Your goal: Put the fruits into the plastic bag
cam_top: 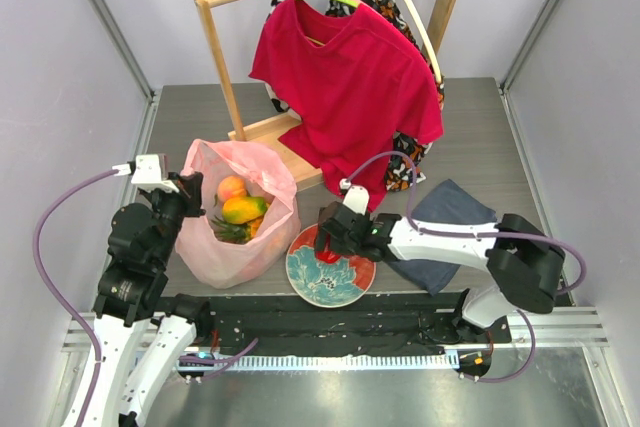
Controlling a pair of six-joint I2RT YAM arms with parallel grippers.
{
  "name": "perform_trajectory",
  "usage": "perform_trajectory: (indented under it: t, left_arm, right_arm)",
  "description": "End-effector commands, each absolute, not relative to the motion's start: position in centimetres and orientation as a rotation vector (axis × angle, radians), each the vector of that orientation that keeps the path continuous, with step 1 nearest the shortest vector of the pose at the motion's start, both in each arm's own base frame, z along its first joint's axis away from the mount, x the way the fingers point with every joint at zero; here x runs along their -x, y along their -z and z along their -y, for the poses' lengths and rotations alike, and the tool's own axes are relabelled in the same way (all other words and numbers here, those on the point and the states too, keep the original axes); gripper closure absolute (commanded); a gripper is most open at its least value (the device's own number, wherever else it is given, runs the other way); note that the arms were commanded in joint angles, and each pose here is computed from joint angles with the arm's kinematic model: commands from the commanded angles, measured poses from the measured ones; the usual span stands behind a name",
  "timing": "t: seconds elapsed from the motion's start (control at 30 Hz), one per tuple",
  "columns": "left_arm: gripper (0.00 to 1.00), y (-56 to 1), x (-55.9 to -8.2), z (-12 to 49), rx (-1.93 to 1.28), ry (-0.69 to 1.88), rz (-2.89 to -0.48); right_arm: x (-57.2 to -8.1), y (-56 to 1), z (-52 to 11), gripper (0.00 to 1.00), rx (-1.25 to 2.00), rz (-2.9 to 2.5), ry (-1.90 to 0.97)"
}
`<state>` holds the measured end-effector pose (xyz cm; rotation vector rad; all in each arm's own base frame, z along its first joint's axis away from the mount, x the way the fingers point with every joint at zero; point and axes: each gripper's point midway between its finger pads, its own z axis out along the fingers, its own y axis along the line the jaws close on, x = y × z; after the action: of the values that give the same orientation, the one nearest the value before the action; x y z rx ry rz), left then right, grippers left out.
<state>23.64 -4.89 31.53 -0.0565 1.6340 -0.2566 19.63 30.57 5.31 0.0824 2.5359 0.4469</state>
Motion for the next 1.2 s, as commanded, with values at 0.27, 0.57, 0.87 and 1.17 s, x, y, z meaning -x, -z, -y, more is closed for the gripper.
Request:
perform_trajectory:
  t: [0.27,0.57,0.87,1.17]
  left_arm:
    - [1.0,-32.7,-23.7,5.0,0.052,0.27,-1.587]
    - [1.0,-32.7,-23.7,5.1,0.05,0.274,-1.587]
    - [1.0,-33.0,-23.4,4.7,0.063,0.264,-1.568]
    - [1.0,-33.1,-23.2,4.4,0.076,0.254,-1.555]
  right_arm:
    - [-20.9,-21.7,-33.0,0.69,0.135,-1.985,-0.698]
    - [-18.6,-34.3,-40.1,0.7,0.443,-1.603,-1.072]
    - [-20.8,-32.1,-48.4,0.71,0.643,-1.793,-0.951]
    - [-22.6,-25.2,-50.7,0.68,0.654,-2.009,-0.781]
